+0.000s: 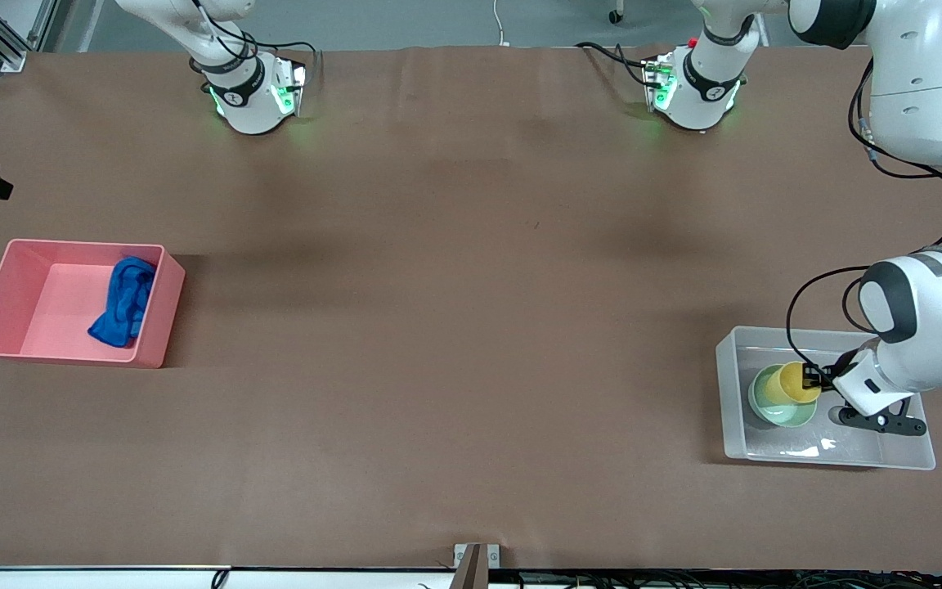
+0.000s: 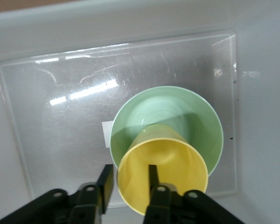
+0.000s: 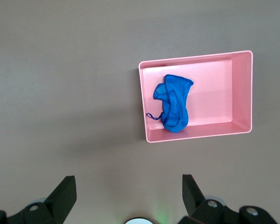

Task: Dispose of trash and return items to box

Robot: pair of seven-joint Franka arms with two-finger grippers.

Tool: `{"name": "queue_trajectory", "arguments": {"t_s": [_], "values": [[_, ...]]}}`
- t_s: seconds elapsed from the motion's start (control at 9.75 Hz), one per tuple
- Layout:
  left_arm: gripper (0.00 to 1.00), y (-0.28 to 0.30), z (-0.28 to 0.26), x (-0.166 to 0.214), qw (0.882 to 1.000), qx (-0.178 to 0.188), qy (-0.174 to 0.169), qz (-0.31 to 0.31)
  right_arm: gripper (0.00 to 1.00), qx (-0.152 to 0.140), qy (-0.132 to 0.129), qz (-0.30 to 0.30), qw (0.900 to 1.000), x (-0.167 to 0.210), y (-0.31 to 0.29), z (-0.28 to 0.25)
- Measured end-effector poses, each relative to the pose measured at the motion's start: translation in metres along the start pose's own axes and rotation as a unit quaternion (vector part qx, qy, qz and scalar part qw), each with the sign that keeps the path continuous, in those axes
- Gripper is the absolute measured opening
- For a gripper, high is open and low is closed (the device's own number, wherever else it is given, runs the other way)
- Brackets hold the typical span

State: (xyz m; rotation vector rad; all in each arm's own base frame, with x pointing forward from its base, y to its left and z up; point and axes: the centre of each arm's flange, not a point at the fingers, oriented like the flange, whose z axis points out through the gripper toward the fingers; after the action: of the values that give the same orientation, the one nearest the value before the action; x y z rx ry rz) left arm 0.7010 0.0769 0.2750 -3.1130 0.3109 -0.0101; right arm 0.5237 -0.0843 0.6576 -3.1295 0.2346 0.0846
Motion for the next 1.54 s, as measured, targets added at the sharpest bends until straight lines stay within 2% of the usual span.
{"name": "queue_trajectory", "arguments": {"t_s": [0.21,0.41,0.62,0.82,1.03,1.33,1.54], "values": [[0.72,0.007,-0.067,0.003,1.0,-0.002,0.026,0.004,1.0,0.0,0.017,0.001,1.0,0.002,0.001,-0.006],[0.99,0.02,-0.166,-0.013,0.998,-0.008,0.059,-0.01,1.0,-0.002,0.023,-0.004,1.0,0.003,-0.004,-0.008],[1.0,0.047,-0.241,-0.049,0.997,-0.005,0.076,-0.01,1.0,-0.026,0.023,-0.013,0.999,0.002,-0.026,-0.008],[1.0,0.074,-0.295,-0.094,0.997,-0.005,0.073,-0.001,1.0,-0.03,0.023,-0.014,0.999,0.001,-0.034,-0.009],[1.0,0.104,-0.336,-0.121,0.998,-0.005,0.06,-0.012,1.0,-0.03,0.022,-0.011,0.999,0.001,-0.031,-0.011],[1.0,0.119,-0.4,-0.134,0.999,-0.003,0.04,-0.011,1.0,-0.03,0.009,-0.011,0.999,-0.002,-0.031,-0.009],[1.0,0.119,-0.409,-0.133,0.999,-0.005,0.027,-0.027,1.0,-0.016,0.002,-0.013,1.0,-0.004,-0.034,-0.008]]}}
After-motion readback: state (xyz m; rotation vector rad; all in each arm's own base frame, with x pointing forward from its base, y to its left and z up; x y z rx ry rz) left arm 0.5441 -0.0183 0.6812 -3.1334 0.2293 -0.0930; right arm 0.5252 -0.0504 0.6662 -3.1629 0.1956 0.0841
